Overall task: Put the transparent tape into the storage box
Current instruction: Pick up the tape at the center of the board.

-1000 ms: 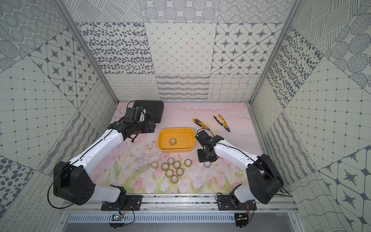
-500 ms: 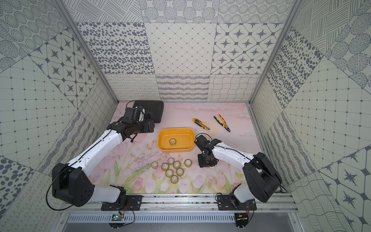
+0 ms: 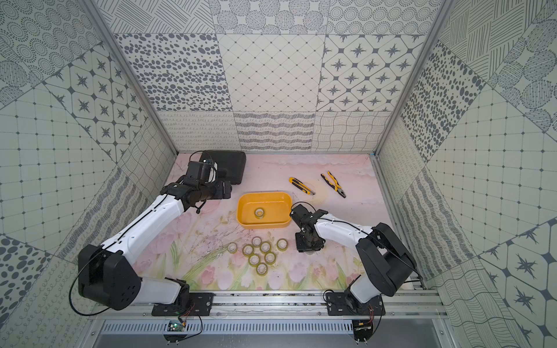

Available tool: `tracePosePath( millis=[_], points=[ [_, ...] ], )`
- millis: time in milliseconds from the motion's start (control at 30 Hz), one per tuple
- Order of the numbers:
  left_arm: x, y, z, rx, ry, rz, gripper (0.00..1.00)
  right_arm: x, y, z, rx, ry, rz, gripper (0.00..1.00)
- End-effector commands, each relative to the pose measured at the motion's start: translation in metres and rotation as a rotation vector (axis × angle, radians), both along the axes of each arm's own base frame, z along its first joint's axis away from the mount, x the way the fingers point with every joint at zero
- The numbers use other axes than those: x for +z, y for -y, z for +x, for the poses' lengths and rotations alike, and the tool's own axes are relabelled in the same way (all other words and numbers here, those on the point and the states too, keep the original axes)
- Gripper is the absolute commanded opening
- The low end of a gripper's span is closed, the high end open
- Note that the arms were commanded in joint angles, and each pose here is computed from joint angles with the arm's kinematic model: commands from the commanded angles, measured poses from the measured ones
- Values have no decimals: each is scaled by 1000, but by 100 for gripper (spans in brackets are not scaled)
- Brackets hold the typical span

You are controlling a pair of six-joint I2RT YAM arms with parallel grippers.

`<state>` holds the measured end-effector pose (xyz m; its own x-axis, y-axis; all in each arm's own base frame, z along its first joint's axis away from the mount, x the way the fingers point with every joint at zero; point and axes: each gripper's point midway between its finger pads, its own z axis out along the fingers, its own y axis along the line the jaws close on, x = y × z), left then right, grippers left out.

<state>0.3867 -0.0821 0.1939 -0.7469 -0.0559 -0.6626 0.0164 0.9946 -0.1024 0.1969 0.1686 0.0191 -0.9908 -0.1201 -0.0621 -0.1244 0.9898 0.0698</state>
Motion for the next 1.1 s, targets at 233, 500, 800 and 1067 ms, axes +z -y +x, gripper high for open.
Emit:
tracePosePath(
  millis=[233,500,800,1067],
  points=[
    [4,-2,-3,-6,4,14,99,0,-1,-2,-1,14,10,25],
    [8,-5,-5,4,17,20,99,16,-2,3,23,50,18,8],
    [11,-4,-5,8,31,5,99,64,-3,20,45,140,19,5],
    [18,-12,-3,45,48,-45,99,123,-25,58,63,267,89,5]
  ],
)
